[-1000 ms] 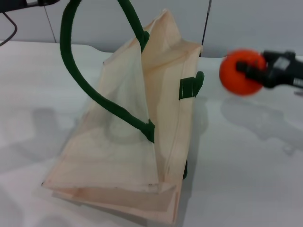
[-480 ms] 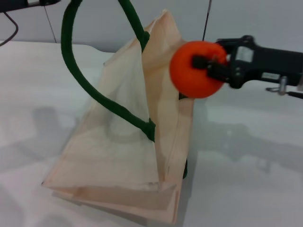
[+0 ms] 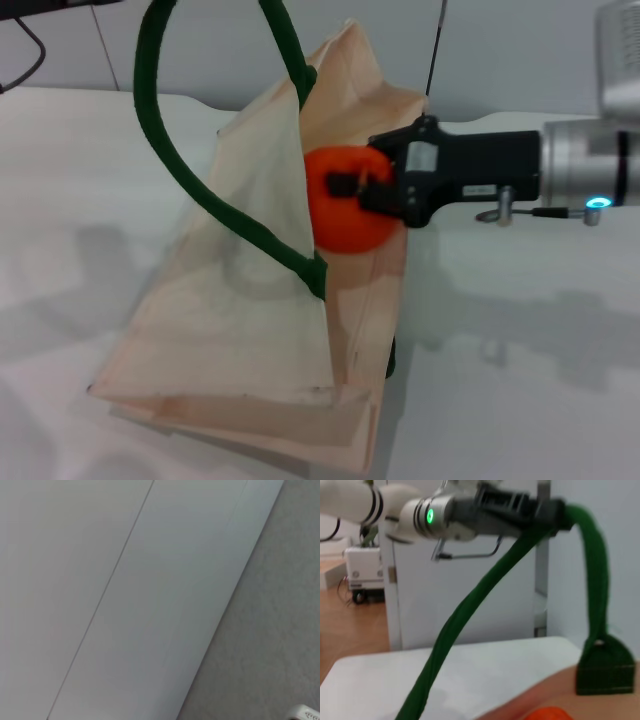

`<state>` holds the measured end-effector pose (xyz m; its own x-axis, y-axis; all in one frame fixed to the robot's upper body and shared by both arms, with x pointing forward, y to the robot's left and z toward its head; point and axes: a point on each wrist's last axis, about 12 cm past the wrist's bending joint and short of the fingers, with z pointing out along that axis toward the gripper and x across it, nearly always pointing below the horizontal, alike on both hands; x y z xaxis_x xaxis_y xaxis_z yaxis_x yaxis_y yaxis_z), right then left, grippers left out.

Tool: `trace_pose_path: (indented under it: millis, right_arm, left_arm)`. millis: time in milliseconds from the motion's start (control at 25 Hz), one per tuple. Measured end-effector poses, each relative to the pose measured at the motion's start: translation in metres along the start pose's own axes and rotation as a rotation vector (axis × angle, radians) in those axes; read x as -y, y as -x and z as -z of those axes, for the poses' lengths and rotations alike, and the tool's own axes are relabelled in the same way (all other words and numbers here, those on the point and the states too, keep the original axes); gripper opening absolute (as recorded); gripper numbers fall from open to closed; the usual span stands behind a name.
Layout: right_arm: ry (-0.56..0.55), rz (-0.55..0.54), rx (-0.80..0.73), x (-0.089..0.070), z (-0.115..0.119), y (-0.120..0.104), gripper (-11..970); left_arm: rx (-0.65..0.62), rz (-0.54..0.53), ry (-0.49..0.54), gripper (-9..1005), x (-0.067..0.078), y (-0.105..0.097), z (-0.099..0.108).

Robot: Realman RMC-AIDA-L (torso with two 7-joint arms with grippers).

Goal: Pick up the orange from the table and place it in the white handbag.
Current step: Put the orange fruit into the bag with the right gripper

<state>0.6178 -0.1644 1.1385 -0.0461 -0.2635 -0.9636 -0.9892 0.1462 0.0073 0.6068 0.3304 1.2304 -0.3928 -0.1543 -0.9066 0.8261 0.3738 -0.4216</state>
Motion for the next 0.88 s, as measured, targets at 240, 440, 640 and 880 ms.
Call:
trace_pose_path:
  millis: [240, 440, 640, 880]
  right_arm:
    - [0.029, 0.015, -0.061, 0.0, -0.025, 0.003, 223]
    - [0.006, -0.002, -0.109, 0.002, -0.043, 0.002, 194]
    - [0.006, -0.007, -0.119, 0.0, -0.046, 0.0, 203]
    - [0.001, -0.018, -0.11, 0.0, -0.045, -0.001, 367]
  left_arm:
    - [0.002, -0.002, -0.002, 134, 0.0, 0.001, -0.001]
    - [0.006, 0.004, -0.009, 134, -0.001, -0.001, -0.004]
    - [0.009, 0.01, -0.016, 133, -0.002, -0.002, -0.007]
    - [0.007, 0.01, -0.011, 134, -0.002, -0.002, -0.006]
